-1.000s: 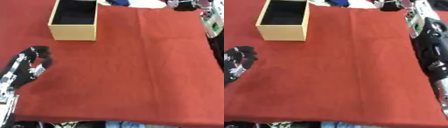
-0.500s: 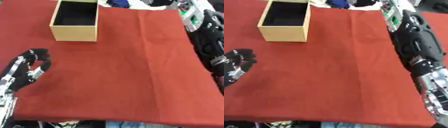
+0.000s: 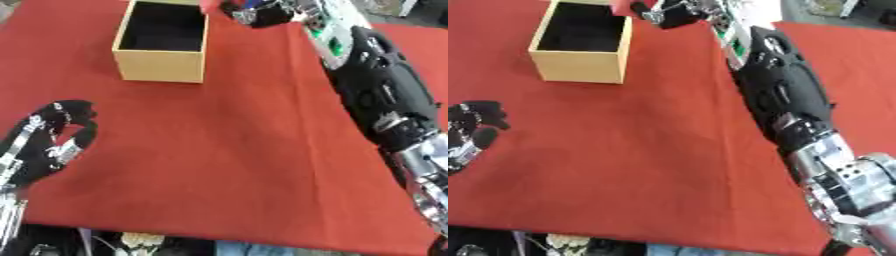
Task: Pick up objects on the table and place them in the box.
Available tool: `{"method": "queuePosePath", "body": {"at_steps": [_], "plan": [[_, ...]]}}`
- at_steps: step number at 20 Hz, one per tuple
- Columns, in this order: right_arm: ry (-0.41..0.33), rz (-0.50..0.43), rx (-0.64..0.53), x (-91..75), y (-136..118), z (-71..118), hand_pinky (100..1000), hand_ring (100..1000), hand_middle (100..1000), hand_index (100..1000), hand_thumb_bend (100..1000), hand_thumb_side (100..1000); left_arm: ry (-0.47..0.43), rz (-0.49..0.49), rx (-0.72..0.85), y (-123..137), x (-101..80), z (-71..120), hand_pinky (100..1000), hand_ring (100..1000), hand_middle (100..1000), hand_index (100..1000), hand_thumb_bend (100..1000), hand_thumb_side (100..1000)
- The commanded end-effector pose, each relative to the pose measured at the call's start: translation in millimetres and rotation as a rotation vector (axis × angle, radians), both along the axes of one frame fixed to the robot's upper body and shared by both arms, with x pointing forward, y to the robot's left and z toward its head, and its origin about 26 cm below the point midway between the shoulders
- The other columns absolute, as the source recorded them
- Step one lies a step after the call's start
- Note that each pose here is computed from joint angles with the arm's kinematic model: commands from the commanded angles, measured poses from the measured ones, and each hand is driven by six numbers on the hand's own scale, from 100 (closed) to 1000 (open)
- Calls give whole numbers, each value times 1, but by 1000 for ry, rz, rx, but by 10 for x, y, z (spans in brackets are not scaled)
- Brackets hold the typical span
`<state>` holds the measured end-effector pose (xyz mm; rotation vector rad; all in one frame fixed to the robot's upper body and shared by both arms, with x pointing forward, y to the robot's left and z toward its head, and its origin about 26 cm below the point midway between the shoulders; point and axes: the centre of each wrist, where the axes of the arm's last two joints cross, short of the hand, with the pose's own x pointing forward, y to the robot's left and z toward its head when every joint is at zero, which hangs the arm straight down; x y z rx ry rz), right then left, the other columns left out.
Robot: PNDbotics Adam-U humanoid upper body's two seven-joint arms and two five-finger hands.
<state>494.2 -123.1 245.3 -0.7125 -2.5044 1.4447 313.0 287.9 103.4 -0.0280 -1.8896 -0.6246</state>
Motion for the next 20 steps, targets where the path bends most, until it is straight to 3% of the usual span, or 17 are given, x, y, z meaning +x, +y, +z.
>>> {"method": "queuePosePath", "body": {"at_steps": [1, 7, 8, 9, 13, 15, 16, 17, 18, 20], "plan": [[-24, 11, -19, -8, 65, 75, 642, 634, 343, 461, 348, 100, -19, -47, 3, -65, 27, 77, 1000, 643, 638, 779, 553, 524], [-9, 30, 0, -18, 144, -38, 642, 639, 356, 478, 325, 100, -24, -95, 1, -154, 61, 111, 1000, 643, 638, 779, 552, 526], [-9, 35, 2, -22, 158, -53, 642, 640, 357, 480, 373, 100, -25, -100, 1, -164, 66, 115, 1000, 643, 638, 779, 551, 527], [-9, 39, 0, -26, 174, -72, 642, 641, 358, 481, 326, 100, -25, -105, 0, -173, 70, 118, 1000, 644, 638, 779, 552, 527], [2, 30, -31, -27, 196, -155, 650, 656, 395, 516, 339, 100, -26, -115, 0, -194, 79, 127, 1000, 644, 638, 779, 551, 529], [9, 12, -43, -18, 176, -189, 669, 700, 530, 627, 327, 100, -24, -116, 1, -196, 79, 123, 1000, 644, 638, 779, 550, 531], [11, 1, -45, -12, 162, -200, 690, 743, 627, 728, 360, 100, -23, -116, 1, -195, 79, 122, 1000, 643, 638, 778, 549, 531], [13, -11, -48, -7, 150, -207, 703, 759, 675, 773, 395, 100, -22, -115, 1, -194, 79, 121, 1000, 644, 638, 778, 549, 531], [13, -20, -50, -4, 139, -209, 729, 797, 781, 880, 472, 104, -22, -115, 1, -194, 80, 122, 1000, 644, 638, 779, 548, 531], [16, -32, -55, 3, 119, -217, 739, 816, 845, 924, 542, 140, -22, -115, 1, -194, 80, 122, 1000, 644, 638, 778, 548, 531]]}}
